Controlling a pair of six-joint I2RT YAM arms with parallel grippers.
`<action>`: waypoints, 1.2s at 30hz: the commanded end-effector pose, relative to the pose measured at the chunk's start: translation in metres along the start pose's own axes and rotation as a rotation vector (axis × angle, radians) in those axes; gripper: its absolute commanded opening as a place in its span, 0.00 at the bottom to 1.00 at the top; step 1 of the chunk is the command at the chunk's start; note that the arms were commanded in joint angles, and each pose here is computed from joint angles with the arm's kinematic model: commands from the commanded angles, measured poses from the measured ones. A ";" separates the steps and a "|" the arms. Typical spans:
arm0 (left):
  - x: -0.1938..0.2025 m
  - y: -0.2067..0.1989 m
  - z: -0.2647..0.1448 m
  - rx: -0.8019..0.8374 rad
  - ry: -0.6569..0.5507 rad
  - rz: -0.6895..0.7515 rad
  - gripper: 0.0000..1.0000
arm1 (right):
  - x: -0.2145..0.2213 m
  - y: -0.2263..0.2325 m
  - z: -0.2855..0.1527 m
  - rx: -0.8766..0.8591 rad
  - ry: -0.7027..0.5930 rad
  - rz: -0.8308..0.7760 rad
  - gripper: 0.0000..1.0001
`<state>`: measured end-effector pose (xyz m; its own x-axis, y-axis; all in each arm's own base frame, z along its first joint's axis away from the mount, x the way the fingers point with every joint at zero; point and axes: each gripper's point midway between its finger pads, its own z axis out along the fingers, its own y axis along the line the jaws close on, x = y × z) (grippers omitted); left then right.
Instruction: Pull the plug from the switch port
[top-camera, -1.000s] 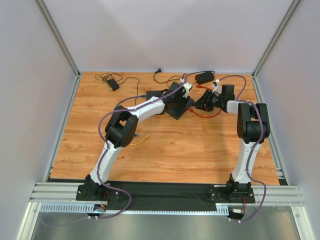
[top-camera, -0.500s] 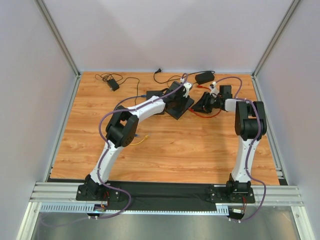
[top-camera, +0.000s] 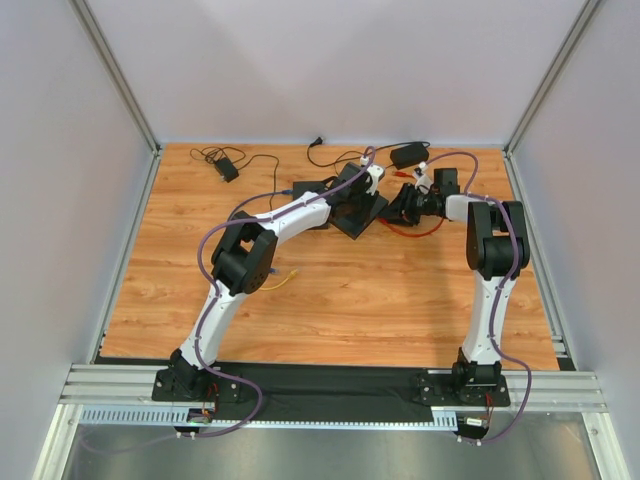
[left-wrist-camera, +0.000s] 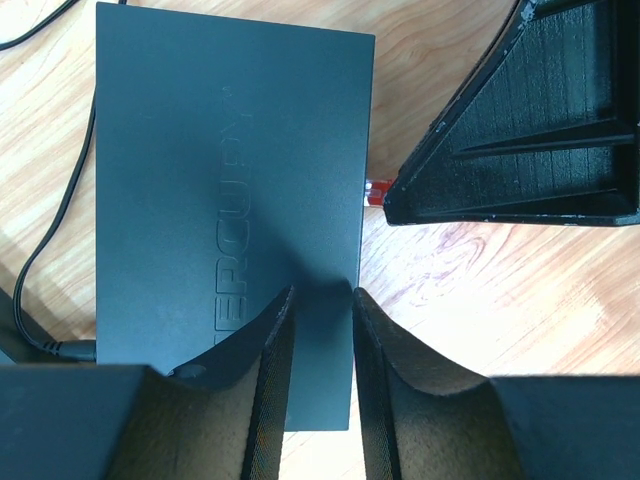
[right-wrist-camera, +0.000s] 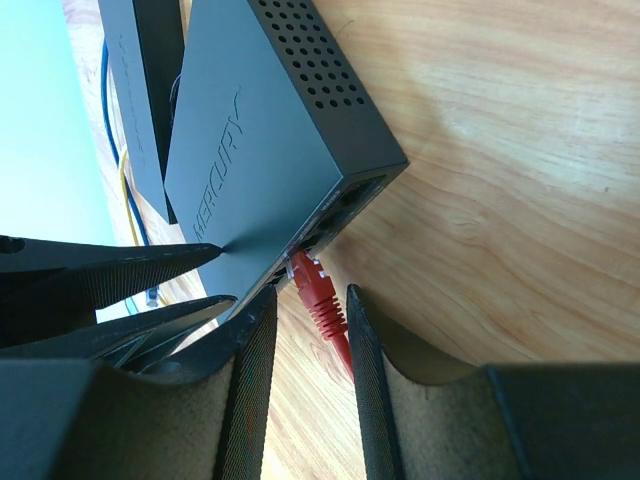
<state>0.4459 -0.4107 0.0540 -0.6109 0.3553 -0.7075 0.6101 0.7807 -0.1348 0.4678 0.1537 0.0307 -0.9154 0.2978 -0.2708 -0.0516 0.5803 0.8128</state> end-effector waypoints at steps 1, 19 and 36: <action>-0.002 -0.005 0.002 0.018 0.006 0.003 0.37 | -0.004 0.004 0.008 -0.009 0.007 -0.009 0.36; 0.001 -0.007 0.003 0.034 0.013 0.000 0.36 | -0.010 -0.008 0.010 0.058 0.000 0.018 0.39; -0.004 0.002 0.000 -0.010 0.012 0.040 0.54 | -0.004 -0.008 0.015 0.071 0.032 0.015 0.14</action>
<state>0.4450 -0.4138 0.0554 -0.6057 0.3632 -0.7080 0.6248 0.7681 -0.1405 0.4811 0.1523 0.0285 -0.9151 0.3079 -0.2603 -0.0192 0.6115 0.7910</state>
